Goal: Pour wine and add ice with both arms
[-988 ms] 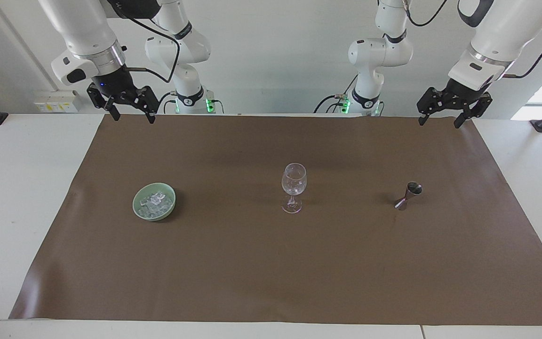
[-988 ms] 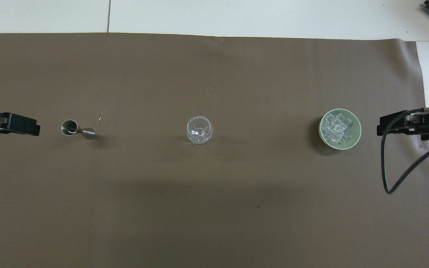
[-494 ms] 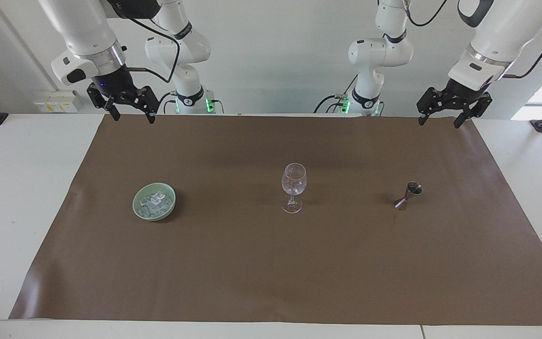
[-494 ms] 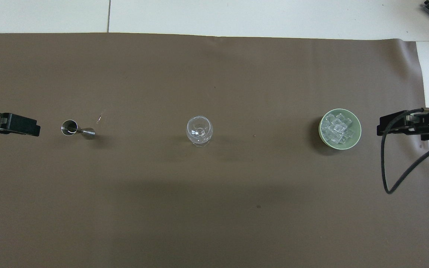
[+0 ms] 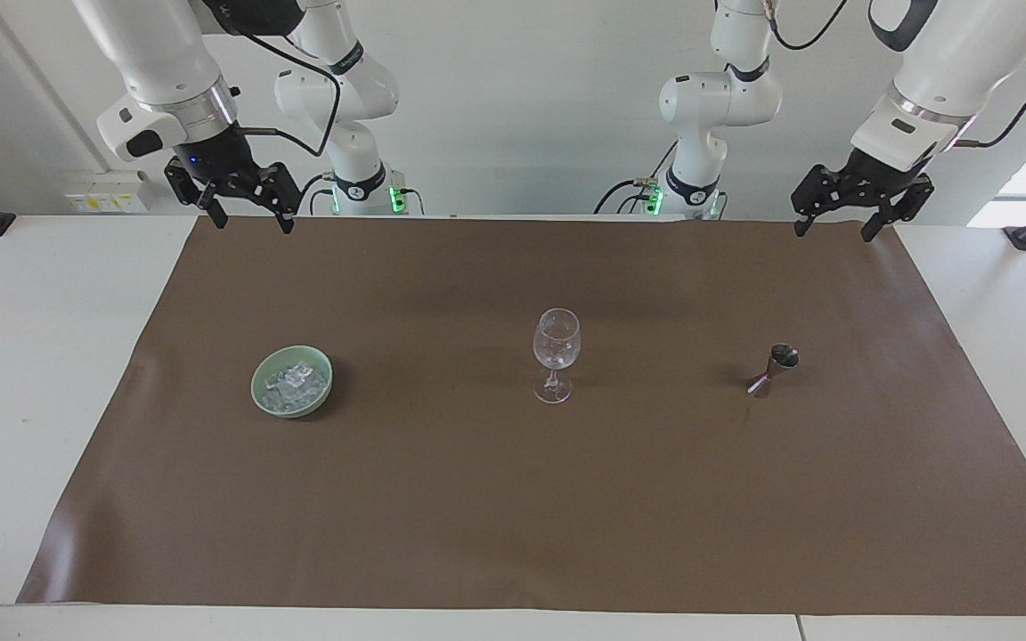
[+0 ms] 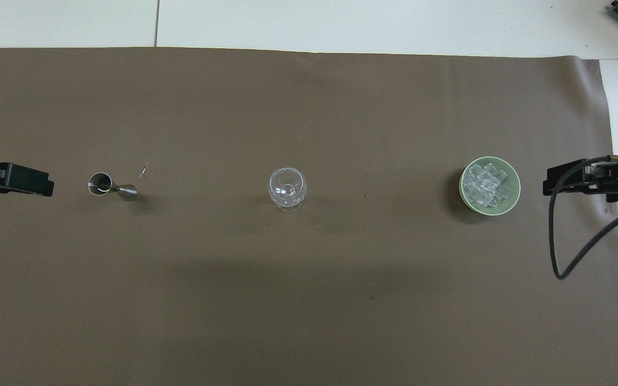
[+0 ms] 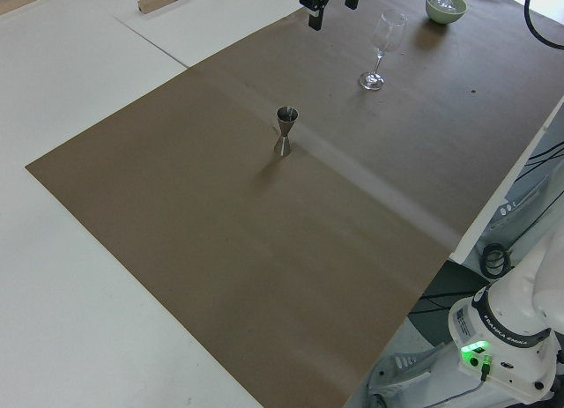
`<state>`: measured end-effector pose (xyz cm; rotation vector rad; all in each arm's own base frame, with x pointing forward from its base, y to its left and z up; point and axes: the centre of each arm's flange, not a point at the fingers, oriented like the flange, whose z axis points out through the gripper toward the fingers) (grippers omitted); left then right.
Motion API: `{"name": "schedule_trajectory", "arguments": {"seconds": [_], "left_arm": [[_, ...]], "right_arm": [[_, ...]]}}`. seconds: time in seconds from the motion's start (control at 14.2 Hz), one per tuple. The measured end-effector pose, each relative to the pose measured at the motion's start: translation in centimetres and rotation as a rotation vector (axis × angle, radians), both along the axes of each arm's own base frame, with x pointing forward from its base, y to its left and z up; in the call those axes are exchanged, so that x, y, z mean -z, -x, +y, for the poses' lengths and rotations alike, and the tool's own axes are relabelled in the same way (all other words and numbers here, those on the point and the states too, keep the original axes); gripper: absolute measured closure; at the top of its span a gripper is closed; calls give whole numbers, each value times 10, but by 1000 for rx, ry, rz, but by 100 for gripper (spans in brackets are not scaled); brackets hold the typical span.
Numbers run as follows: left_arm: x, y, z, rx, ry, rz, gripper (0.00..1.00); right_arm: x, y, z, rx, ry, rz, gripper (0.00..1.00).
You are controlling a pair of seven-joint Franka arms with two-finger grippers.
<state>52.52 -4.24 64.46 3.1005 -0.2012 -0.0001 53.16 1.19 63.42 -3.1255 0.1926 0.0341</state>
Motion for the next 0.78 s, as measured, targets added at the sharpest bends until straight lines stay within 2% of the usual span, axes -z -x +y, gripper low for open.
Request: {"name": "schedule_trajectory", "arguments": {"seconds": [0.28, 0.78], "left_arm": [[-15, -1, 3, -5, 2, -16, 0], [6, -23, 6, -11, 2, 21, 0]], "right_arm": [[0, 0, 0, 0, 0, 0, 0], [0, 0, 0, 0, 0, 0, 0]]}}
